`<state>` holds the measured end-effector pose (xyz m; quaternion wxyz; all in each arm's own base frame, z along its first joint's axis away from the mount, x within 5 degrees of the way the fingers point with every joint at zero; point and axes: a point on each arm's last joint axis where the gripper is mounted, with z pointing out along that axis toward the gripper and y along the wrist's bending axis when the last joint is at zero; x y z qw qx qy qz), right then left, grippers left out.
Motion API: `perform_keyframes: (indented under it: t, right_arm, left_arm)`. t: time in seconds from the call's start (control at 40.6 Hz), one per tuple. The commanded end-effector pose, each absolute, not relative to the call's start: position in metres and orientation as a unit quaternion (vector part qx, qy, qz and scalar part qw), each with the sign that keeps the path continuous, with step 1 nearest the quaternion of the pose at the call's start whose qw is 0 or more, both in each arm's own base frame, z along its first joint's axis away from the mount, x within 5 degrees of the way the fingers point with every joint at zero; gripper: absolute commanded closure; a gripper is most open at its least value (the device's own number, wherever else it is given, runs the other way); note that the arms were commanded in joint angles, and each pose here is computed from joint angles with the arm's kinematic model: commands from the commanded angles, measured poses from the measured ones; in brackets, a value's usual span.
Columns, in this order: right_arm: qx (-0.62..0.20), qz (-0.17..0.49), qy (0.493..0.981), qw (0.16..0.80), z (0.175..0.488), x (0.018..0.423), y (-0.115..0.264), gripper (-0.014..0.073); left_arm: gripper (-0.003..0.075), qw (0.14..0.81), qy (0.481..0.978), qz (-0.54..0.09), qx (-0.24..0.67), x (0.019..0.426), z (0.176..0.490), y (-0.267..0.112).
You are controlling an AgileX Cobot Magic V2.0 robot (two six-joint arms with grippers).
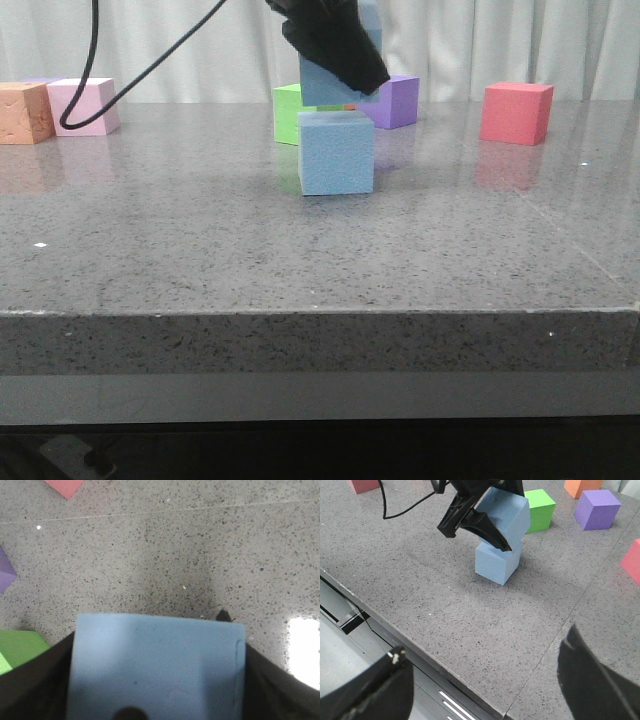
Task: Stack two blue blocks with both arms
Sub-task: 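Lift the held cube and carry it above the placed light-blue cube, then lower the cube onto the placed cube, open the left gripper, withdraw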
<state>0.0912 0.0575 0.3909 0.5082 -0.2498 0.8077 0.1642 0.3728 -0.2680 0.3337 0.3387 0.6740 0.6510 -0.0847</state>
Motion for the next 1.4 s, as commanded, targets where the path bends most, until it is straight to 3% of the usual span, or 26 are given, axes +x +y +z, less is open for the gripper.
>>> perform_keyframes:
  t: [0.0,1.206,1.379]
  right_arm:
    - [-0.24,0.164,0.786,0.546,0.4032,0.0927,0.0563,-0.0001]
    - [-0.24,0.164,0.786,0.546,0.4032,0.0927,0.0563,-0.0001]
    - [-0.24,0.164,0.786,0.546,0.4032,0.0927,0.0563,-0.0001]
  left_arm:
    - [0.0313,0.397,0.633,-0.083,0.659,0.363,0.3706,-0.2657]
    - [0.0308,0.376,0.657,-0.085,0.647,0.3666,0.3617,-0.265]
    - [0.0251,0.376,0.657,-0.085,0.647,0.3666,0.3617,-0.265]
